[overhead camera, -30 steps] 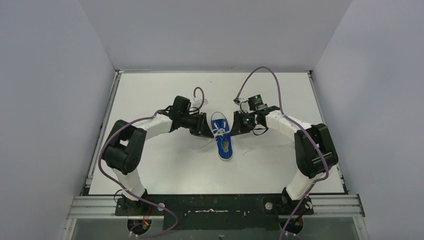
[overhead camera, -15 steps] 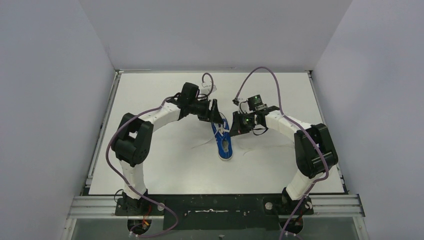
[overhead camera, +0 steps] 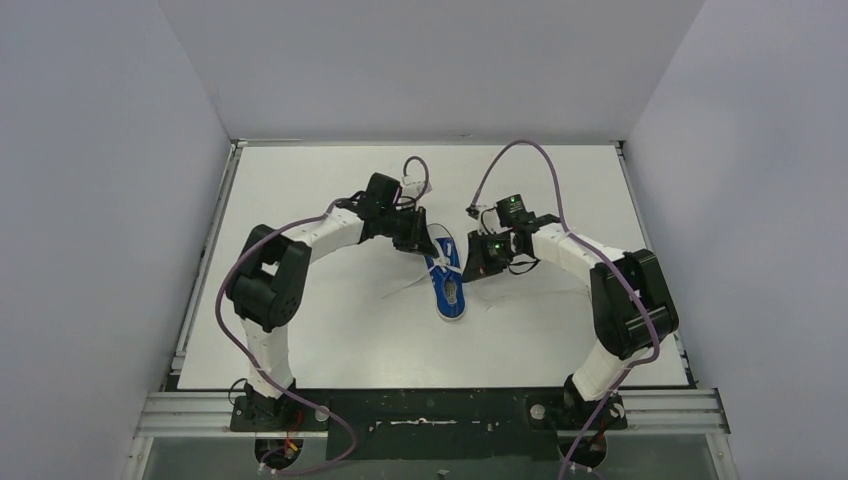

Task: Tie the shoes
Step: Cross the shoelace with the shoelace.

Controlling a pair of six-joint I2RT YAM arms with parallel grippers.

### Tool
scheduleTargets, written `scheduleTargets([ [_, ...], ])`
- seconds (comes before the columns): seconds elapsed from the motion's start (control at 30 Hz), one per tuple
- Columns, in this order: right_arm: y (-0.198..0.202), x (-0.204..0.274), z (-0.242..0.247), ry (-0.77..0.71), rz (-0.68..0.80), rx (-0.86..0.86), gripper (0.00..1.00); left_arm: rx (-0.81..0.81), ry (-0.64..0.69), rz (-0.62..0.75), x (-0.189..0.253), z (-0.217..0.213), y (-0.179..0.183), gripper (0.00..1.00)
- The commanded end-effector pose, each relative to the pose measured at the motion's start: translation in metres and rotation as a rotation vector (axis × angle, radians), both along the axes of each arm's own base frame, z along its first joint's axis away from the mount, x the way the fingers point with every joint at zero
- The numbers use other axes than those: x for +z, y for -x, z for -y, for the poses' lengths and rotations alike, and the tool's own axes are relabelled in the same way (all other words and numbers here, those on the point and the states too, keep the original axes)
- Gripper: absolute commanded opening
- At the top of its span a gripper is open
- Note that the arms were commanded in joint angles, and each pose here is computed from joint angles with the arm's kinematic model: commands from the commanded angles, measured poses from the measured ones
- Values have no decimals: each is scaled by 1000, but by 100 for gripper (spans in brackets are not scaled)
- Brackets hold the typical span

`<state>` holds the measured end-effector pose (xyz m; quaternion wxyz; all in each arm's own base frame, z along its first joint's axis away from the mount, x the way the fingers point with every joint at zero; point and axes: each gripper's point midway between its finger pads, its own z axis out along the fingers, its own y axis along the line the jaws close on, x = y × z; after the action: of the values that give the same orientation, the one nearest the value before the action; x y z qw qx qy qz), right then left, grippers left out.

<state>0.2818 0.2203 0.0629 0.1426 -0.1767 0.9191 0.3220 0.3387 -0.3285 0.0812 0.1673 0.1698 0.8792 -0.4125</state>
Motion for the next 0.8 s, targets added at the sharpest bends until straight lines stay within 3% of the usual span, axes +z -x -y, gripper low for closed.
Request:
scheduleTargets([
  [0.0,10,9,9,28,-5,8,0,17,71,88,41,2,-3,0],
  [0.43,-13,3,18,74,14,-50,0,2,56,0,22,-12,43,0],
  [0.47,-14,4,16,68,14,-43,0,-12,54,7,25,-12,43,5],
  [0.67,-11,10,13,49,31,-2,0,-44,-34,175,60,-26,31,58],
  [0.77,-10,12,13,43,35,-2,0,-15,-133,243,70,-36,12,70],
])
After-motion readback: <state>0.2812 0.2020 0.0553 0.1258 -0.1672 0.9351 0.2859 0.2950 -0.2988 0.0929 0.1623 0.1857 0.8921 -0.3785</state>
